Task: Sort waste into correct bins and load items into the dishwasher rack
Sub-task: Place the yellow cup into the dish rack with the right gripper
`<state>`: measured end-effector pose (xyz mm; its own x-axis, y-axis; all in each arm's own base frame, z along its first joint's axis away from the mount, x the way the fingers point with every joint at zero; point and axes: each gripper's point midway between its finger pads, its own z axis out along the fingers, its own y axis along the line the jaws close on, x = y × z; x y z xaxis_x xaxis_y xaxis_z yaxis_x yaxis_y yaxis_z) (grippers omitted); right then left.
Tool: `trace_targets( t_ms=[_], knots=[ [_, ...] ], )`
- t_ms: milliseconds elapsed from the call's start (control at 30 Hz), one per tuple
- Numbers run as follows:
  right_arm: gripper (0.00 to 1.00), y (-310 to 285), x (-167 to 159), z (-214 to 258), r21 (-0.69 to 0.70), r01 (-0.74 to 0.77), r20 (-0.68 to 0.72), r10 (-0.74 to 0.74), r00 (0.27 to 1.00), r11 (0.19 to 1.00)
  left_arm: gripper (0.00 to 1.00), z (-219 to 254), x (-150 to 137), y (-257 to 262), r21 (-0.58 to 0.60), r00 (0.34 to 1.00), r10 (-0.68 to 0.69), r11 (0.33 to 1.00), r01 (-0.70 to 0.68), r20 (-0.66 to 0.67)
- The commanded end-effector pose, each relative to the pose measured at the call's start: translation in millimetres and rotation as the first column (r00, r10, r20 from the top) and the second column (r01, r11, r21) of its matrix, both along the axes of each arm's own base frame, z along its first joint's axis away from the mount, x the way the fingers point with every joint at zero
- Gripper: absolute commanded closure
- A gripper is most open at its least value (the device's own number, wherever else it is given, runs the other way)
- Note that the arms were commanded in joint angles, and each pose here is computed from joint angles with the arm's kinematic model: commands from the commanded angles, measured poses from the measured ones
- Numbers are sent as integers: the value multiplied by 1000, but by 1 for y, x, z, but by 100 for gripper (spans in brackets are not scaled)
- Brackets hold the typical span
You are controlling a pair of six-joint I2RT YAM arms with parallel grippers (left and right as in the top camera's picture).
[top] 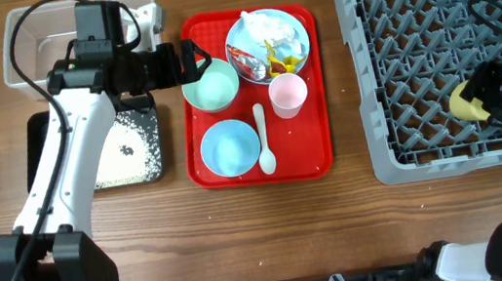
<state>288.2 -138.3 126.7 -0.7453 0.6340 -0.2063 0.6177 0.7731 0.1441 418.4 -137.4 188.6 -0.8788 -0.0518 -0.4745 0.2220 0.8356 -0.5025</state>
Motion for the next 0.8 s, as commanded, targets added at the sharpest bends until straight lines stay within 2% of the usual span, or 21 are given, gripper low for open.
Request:
trace_targets(
  t_ms=[0,333,367,400,500,533,767],
  knots=[
    [61,6,9,-5,30,-37,3,37,999,999,0,-3,0,3,11,1000,5,1000,-5,-3],
    [55,8,-1,-14,28,-38,-69,40,997,999,0,-4,-1,3,12,1000,5,1000,-5,-10],
    [46,8,-1,-14,28,-37,-70,39,997,999,0,-4,-1,3,12,1000,5,1000,-5,-10],
    [31,8,0,-14,26,-38,-66,40,997,999,0,-4,-1,3,12,1000,5,1000,-5,-10],
    [7,10,8,-11,39,-72,-23,73,997,997,0,-4,-1,3,12,1000,5,1000,-5,-10],
    [2,11,13,-6,44,-75,-1,75,997,996,0,-4,-1,3,12,1000,5,1000,-5,-10],
    [1,7,38,60,5,-119,115,117,986,993,0,-6,-5,3,14,1000,5,1000,-5,-30]
  ],
)
